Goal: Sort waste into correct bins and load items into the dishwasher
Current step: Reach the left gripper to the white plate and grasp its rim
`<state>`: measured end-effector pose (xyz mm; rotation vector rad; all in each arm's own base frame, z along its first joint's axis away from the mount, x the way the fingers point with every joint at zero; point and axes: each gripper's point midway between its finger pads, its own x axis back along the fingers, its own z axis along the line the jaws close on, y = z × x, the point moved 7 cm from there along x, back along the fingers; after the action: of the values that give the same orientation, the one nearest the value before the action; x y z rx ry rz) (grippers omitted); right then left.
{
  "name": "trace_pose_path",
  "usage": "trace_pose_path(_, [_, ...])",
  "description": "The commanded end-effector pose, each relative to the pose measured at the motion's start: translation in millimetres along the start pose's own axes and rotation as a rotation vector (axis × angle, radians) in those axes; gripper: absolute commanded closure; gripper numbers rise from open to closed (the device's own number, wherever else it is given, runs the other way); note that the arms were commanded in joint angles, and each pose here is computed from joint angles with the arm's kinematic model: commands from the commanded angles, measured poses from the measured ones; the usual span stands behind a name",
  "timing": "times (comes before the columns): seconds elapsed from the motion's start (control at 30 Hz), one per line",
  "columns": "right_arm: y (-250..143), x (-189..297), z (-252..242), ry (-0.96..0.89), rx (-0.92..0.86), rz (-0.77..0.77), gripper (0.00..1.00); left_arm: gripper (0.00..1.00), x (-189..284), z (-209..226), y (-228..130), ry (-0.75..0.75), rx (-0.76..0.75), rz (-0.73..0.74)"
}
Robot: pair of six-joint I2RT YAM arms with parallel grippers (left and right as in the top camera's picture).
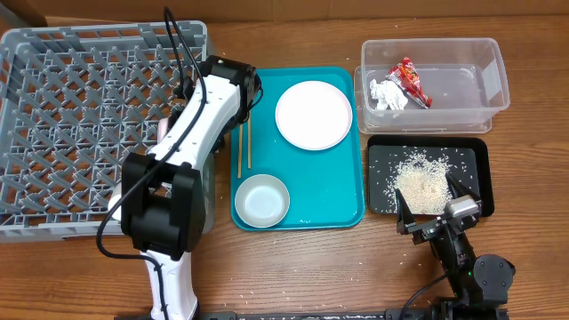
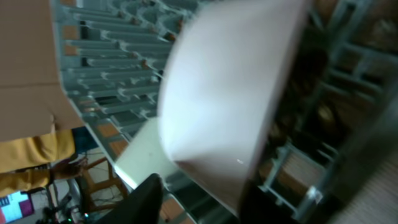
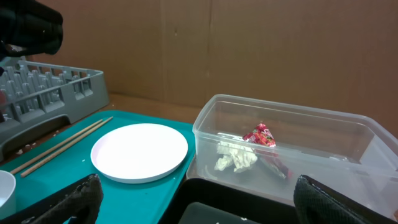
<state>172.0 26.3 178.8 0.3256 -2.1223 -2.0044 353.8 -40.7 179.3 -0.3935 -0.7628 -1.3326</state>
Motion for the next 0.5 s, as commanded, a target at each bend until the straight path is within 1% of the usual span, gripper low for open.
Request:
trace_pose_path(0.0, [-2, 0, 0, 0.001, -0.007, -0.001, 0.0, 0.64, 32, -15, -2, -0.194, -0.043, 0.038])
trace_pose_path(0.03, [-2, 0, 0, 0.001, -0.007, -0.001, 0.01, 0.61, 44, -13, -1, -0.238, -0.035, 0.022])
trace_pose_path(0.07, [-2, 0, 0, 0.001, -0.007, -0.001, 0.0, 0.51, 54, -12, 0, -0.281, -0.025, 0.008])
trace_pose_path(0.13, [-2, 0, 0, 0.001, -0.007, -0.001, 0.0, 0.31, 82, -12, 2, -0.433, 0.006, -0.03])
trace_pose_path(0.17, [-2, 0, 0, 0.001, -0.007, -0.001, 0.0, 0.18, 95, -13, 4, -0.516, 0.014, -0.055])
trace_pose_path(0.2, [-2, 0, 0, 0.001, -0.007, -0.001, 0.0, 0.03, 122, -21, 8, -0.709, 0.005, -0.117])
trace_pose_path(0.23, [-2, 0, 0, 0.001, -0.007, -0.001, 0.0, 0.0, 134, -25, 11, -0.799, -0.024, -0.158])
trace_pose_path(0.3, [-2, 0, 0, 0.001, -0.007, -0.001, 0.0, 0.01, 150, -35, 18, -0.927, -0.084, -0.222])
trace_pose_path(0.4, [-2, 0, 0, 0.001, -0.007, -0.001, 0.0, 0.05, 154, -51, 26, -1.005, -0.081, -0.237])
trace_pose_path(0.47, [-2, 0, 0, 0.001, -0.007, -0.001, 0.0, 0.12, 147, -63, 32, -1.005, -0.072, -0.227])
